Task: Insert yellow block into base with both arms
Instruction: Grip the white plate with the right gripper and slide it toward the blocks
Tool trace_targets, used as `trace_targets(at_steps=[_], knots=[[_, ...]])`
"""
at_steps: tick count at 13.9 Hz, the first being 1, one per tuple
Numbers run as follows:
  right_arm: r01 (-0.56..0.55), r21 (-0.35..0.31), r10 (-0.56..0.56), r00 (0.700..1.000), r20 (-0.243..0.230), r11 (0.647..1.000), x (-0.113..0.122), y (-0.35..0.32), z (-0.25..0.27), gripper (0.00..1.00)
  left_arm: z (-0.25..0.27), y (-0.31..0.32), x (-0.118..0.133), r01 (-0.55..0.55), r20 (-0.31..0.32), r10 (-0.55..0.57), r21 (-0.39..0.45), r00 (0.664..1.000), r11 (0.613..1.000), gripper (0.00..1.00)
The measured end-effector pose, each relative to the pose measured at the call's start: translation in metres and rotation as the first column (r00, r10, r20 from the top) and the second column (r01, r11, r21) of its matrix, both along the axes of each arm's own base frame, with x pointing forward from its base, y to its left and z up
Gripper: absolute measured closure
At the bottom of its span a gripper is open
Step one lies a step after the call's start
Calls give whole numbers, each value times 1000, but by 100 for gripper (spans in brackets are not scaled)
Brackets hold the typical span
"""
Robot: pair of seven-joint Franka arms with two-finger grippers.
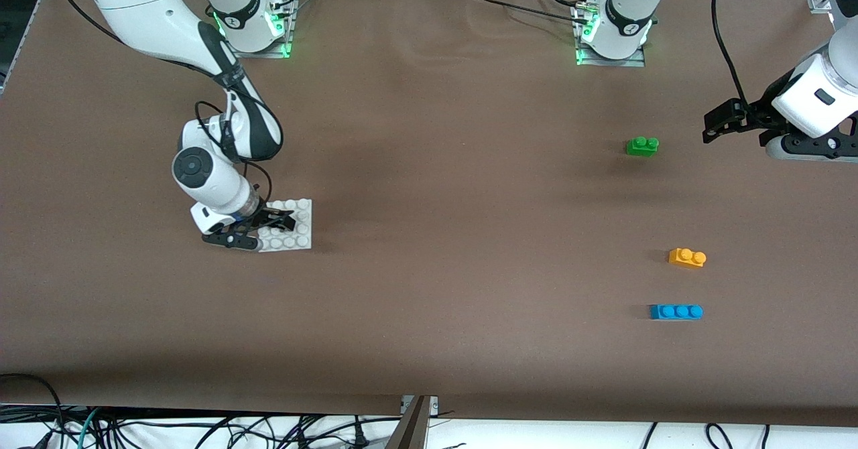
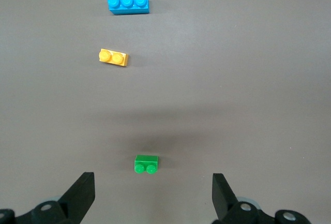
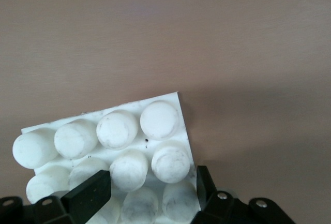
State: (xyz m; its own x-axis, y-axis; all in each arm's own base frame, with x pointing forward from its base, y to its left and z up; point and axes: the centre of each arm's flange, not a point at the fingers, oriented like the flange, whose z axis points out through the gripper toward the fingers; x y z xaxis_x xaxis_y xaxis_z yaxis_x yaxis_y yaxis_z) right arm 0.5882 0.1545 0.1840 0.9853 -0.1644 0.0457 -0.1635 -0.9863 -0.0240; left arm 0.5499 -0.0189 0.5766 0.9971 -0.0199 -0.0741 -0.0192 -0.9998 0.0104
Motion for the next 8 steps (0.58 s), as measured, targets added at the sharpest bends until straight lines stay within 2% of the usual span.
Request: trace_targets(at_steps=[5,8], knots=[[35,25,-36,999,35,999,4,81,0,22,0,0,0,0,0,0,0,1000,1000,0],[53,45,-55,997,50,998,-2,139,-3,22,0,0,0,0,0,0,0,1000,1000,0]])
